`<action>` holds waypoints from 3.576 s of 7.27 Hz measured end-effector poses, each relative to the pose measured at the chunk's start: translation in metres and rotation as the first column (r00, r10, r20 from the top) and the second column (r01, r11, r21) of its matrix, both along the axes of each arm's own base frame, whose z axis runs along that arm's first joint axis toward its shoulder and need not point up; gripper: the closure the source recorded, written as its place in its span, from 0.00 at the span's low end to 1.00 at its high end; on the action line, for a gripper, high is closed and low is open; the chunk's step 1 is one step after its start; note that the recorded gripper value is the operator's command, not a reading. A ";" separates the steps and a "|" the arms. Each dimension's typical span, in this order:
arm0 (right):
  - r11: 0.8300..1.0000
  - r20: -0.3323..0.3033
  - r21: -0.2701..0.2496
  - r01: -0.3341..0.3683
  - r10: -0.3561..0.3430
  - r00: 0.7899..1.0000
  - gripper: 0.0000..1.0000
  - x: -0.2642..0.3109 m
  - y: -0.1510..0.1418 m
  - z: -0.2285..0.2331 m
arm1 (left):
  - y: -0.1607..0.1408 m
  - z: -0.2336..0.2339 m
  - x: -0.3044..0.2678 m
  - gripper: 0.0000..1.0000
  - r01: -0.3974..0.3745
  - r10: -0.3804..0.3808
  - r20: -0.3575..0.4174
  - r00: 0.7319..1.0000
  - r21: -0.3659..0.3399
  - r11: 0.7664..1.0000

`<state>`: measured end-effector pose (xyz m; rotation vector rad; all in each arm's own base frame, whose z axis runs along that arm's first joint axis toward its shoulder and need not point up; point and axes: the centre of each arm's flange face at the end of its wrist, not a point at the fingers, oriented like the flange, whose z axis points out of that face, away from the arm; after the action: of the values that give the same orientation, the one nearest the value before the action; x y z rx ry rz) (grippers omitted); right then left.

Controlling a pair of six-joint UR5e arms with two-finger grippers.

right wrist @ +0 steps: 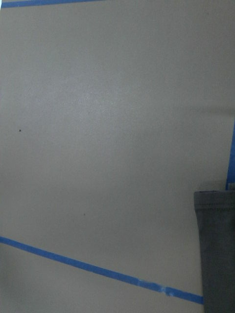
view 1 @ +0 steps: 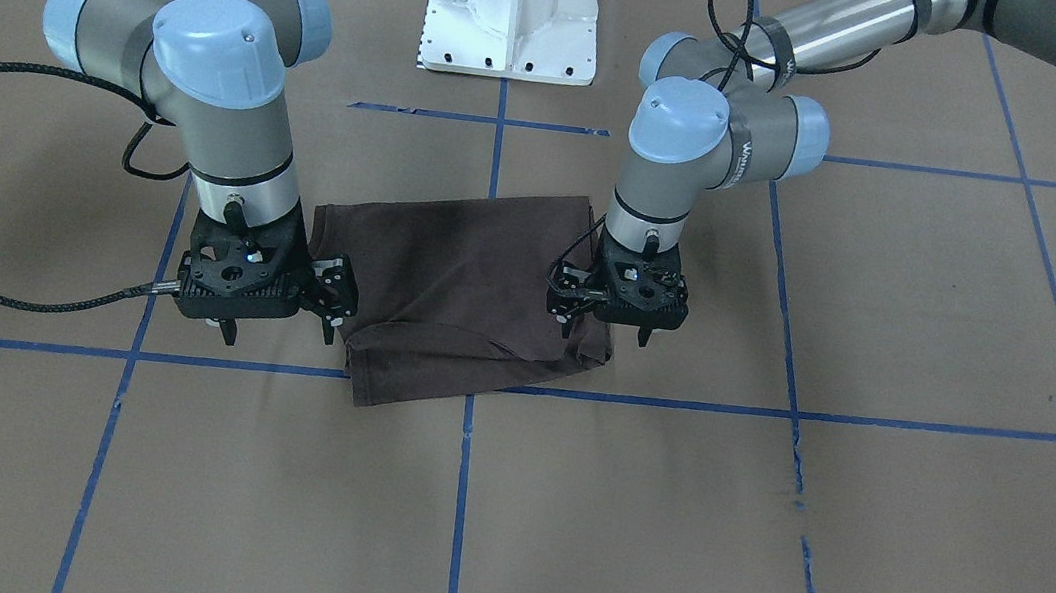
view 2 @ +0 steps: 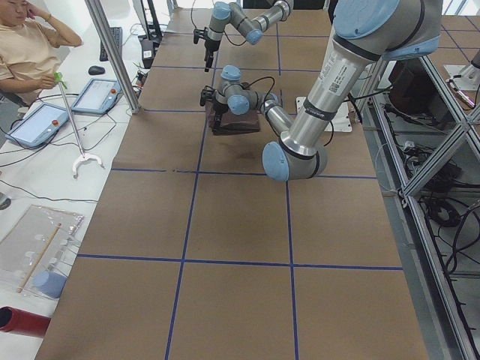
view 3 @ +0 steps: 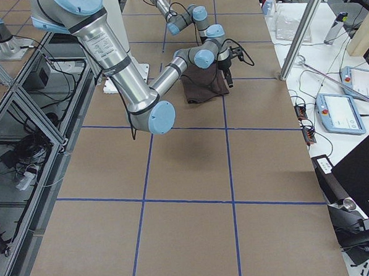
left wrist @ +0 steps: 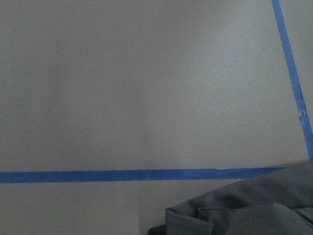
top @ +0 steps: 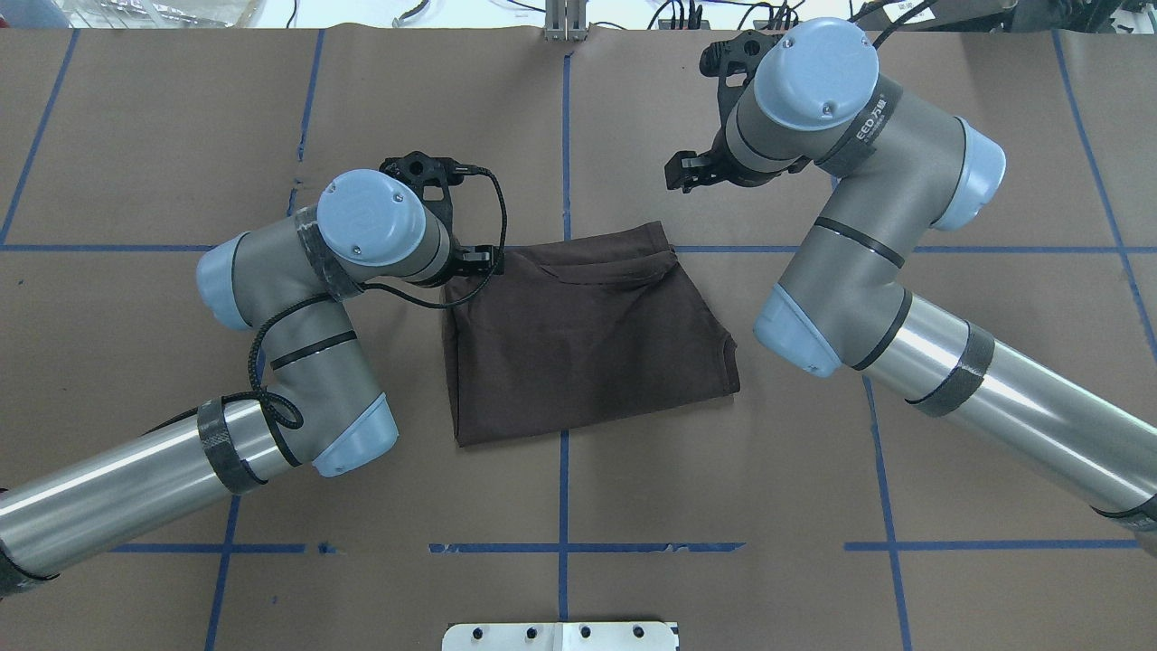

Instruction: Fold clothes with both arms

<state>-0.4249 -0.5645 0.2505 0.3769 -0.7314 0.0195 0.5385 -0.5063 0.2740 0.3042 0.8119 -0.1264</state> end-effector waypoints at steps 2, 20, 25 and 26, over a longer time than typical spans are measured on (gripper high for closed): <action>1.000 -0.003 -0.002 0.000 0.000 1.000 0.00 0.002 0.001 0.004 | -0.002 0.018 0.003 0.00 0.010 -0.010 0.039 0.999 -0.002 1.000; 0.956 -0.103 -0.216 0.198 -0.224 0.969 0.00 0.432 0.108 0.317 | 0.015 0.182 -0.475 0.00 -0.217 0.194 0.230 0.954 0.079 0.973; 0.923 0.028 -0.365 0.125 -0.123 0.992 0.00 0.479 0.187 0.377 | 0.087 0.314 -0.569 0.00 -0.222 0.226 0.020 0.974 -0.125 0.967; 0.921 0.038 -0.369 0.126 -0.121 0.992 0.00 0.479 0.188 0.378 | 0.099 0.326 -0.573 0.00 -0.220 0.224 0.008 0.975 -0.147 0.964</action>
<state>0.0541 -0.3763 0.6283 -0.0323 -0.7464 0.0407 -0.0346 -0.4071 0.5997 0.0759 0.8023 0.0290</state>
